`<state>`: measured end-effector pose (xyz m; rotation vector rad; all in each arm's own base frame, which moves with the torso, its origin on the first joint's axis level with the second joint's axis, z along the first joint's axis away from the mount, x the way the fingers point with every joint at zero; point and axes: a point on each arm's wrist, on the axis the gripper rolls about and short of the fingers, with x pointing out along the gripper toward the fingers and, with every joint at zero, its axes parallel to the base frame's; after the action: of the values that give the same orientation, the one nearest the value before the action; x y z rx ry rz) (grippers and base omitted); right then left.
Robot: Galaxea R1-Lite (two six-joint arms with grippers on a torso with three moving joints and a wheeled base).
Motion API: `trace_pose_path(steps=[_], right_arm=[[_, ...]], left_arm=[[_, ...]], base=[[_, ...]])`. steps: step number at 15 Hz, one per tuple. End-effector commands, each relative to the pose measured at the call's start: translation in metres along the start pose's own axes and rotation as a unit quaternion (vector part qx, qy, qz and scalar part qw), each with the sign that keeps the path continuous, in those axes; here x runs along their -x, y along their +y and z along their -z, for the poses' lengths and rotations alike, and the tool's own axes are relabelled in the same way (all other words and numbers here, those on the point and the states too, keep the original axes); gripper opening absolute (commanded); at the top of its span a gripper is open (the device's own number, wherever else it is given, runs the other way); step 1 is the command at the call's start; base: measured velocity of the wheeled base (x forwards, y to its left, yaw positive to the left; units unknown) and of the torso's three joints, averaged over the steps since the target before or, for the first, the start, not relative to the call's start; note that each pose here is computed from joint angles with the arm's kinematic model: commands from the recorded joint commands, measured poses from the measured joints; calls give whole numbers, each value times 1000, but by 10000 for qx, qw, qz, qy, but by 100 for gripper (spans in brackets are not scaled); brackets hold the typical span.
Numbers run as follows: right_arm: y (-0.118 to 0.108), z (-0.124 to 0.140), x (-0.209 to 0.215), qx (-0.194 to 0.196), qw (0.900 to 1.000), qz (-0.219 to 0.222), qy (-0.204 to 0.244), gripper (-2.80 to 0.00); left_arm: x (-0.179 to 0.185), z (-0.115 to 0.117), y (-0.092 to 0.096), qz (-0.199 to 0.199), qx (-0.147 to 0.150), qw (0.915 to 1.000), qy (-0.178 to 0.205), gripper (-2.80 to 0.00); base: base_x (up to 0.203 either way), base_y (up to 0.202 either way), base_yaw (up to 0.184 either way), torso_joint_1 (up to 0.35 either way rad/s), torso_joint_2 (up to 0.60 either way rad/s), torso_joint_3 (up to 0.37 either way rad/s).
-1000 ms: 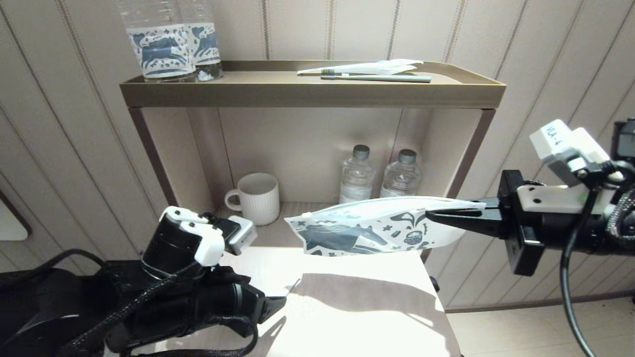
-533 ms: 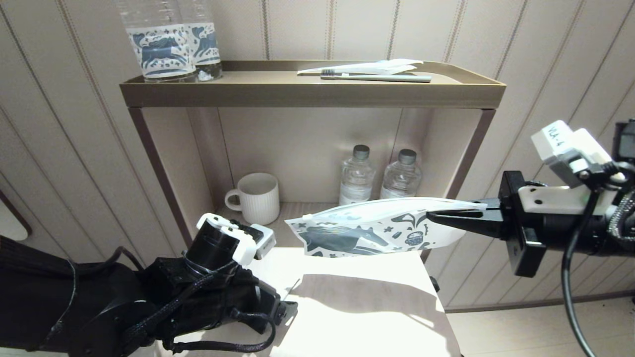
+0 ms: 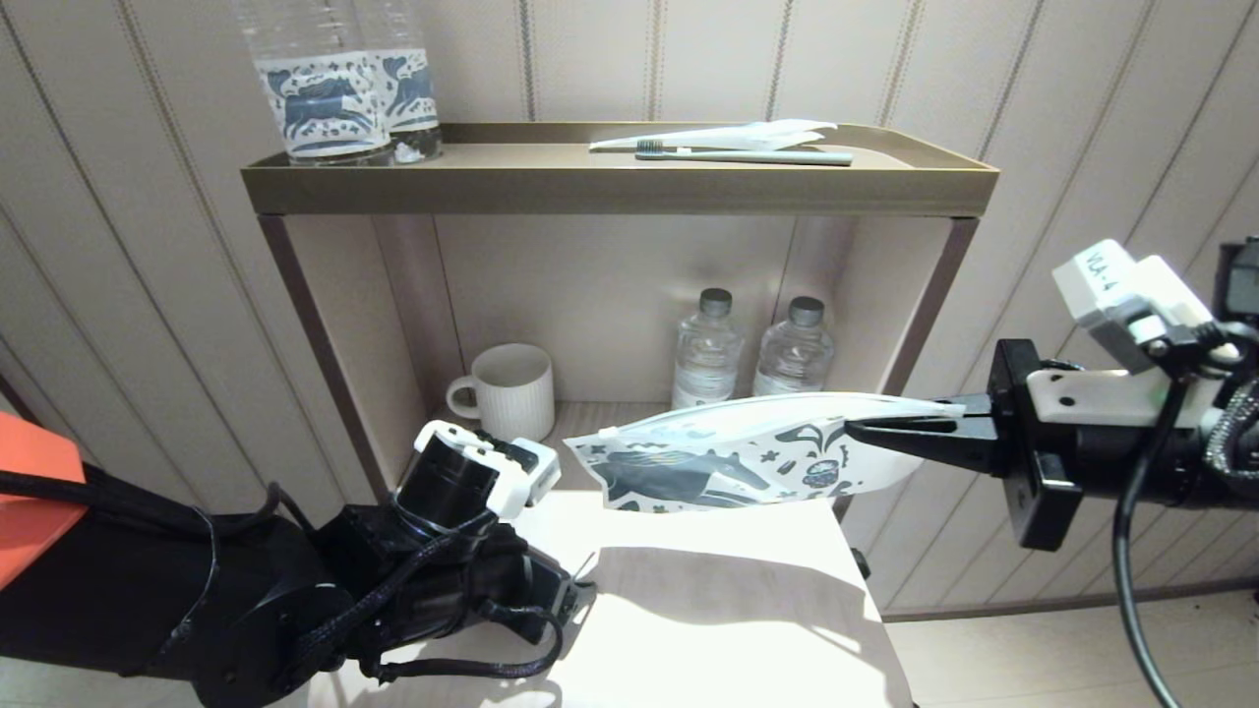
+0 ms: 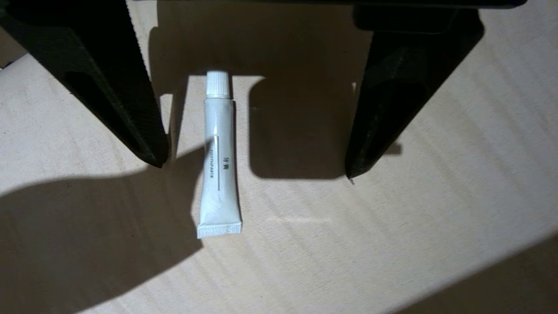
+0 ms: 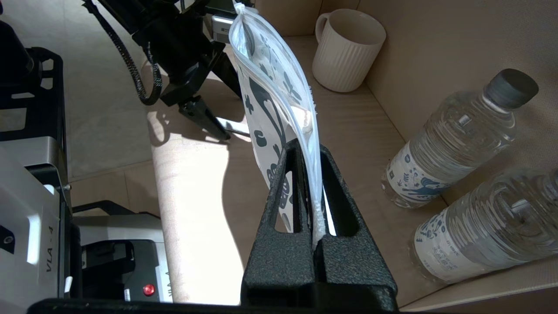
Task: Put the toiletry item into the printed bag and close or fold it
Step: Pick up the toothpaste, then place the toothpaste in the storage bag
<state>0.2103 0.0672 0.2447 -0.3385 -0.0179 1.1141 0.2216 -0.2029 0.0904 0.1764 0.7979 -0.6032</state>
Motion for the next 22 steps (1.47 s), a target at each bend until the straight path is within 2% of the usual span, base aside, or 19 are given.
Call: trace_pose_path(steps=[1, 7, 10, 13, 15, 17, 20, 22], right_arm=[[0, -1, 0, 33, 10000, -8, -25, -280], [1, -5, 4, 84, 9999, 27, -67, -280], [1, -5, 4, 90, 9999, 27, -67, -280], [2, -3, 3, 69, 10000, 4, -53, -280], [4, -2, 3, 57, 10000, -20, -47, -280], [6, 1, 2, 31, 10000, -60, -26, -280], [9, 5, -2, -32, 9999, -164, 12, -280], [13, 6, -5, -41, 9996, -273, 7, -280]], left_arm=[[-2, 4, -1, 16, -5, 10000, 95, -280], [2, 6, -12, 142, -132, 9998, 74, -280], [19, 6, -26, 233, -289, 9993, -105, -280], [36, 2, -29, 267, -316, 9985, -365, -280], [60, -7, -25, 289, -221, 9963, -781, -280], [97, -20, -11, 161, -8, 9893, -1449, -280], [150, -35, 9, -57, 195, 9725, -2319, -280], [182, -47, 10, 194, 133, 9578, -2866, -280]], base=[[0, 0, 0, 0, 0, 0], [0, 0, 0, 0, 0, 0], [0, 0, 0, 0, 0, 0], [0, 0, 0, 0, 0, 0], [0, 0, 0, 0, 0, 0], [0, 0, 0, 0, 0, 0], [0, 0, 0, 0, 0, 0], [0, 0, 0, 0, 0, 0]])
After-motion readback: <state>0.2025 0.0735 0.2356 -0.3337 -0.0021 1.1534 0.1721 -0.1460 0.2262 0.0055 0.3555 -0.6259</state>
